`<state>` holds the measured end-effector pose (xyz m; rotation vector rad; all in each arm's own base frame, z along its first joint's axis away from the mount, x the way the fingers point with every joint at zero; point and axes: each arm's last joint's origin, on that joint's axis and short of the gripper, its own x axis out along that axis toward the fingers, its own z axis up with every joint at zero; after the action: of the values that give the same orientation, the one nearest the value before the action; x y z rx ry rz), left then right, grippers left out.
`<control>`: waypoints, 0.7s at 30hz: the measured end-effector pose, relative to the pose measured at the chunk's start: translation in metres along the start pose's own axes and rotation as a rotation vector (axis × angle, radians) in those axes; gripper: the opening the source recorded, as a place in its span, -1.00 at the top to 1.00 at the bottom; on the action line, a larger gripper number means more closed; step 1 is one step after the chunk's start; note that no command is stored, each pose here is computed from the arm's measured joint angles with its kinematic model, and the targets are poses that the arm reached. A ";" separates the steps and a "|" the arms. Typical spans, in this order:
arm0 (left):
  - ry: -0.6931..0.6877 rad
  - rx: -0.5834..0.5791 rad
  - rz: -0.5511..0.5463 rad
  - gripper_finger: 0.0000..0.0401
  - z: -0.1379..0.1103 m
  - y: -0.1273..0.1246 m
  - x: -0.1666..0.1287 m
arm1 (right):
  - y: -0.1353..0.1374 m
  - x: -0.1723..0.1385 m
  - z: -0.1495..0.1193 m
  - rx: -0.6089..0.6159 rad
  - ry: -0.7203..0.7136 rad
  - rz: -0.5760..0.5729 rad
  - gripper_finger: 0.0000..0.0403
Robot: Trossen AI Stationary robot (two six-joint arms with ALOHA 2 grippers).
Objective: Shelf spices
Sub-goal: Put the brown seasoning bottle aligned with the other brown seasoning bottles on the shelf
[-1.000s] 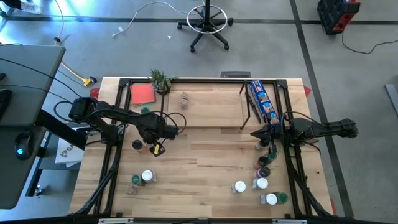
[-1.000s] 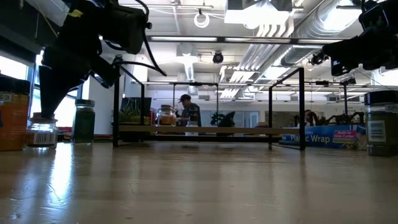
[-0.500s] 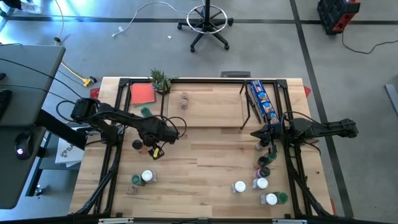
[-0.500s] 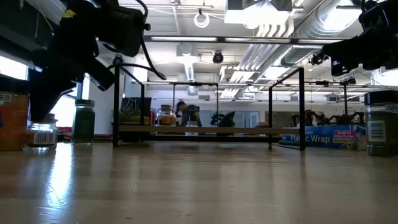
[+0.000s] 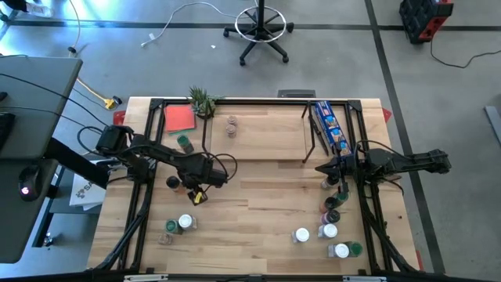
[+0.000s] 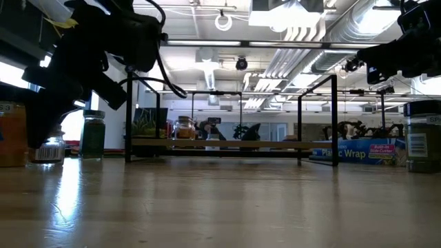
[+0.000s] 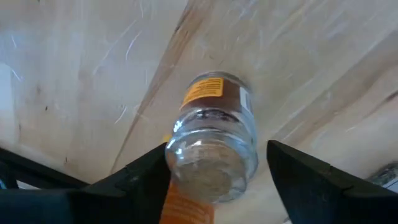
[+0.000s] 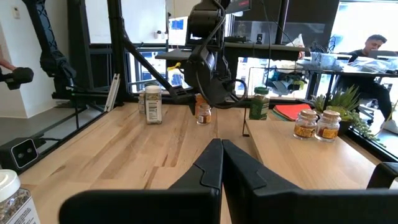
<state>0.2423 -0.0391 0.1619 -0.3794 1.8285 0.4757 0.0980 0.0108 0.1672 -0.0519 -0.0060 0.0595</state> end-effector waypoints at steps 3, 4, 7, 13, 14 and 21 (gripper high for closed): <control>-0.005 -0.003 0.001 0.03 -0.001 -0.001 -0.001 | 0.000 0.000 0.000 0.000 -0.001 0.001 1.00; -0.008 0.000 0.000 0.11 -0.001 -0.002 -0.003 | 0.000 0.000 0.000 0.000 0.000 0.000 1.00; -0.019 0.041 -0.005 0.19 -0.001 -0.006 -0.014 | 0.000 0.000 0.000 0.000 0.000 0.000 1.00; -0.105 0.185 -0.063 0.19 0.000 -0.019 -0.072 | 0.000 0.000 0.000 0.000 -0.001 0.000 1.00; -0.138 0.201 -0.087 0.19 0.001 -0.021 -0.085 | 0.000 0.000 0.000 0.000 0.000 0.001 1.00; -0.296 0.036 -0.232 0.19 0.051 0.002 -0.143 | 0.000 0.000 0.000 0.000 0.000 0.000 1.00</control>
<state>0.3251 -0.0087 0.2849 -0.4642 1.4841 0.3189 0.0980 0.0108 0.1672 -0.0516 -0.0063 0.0594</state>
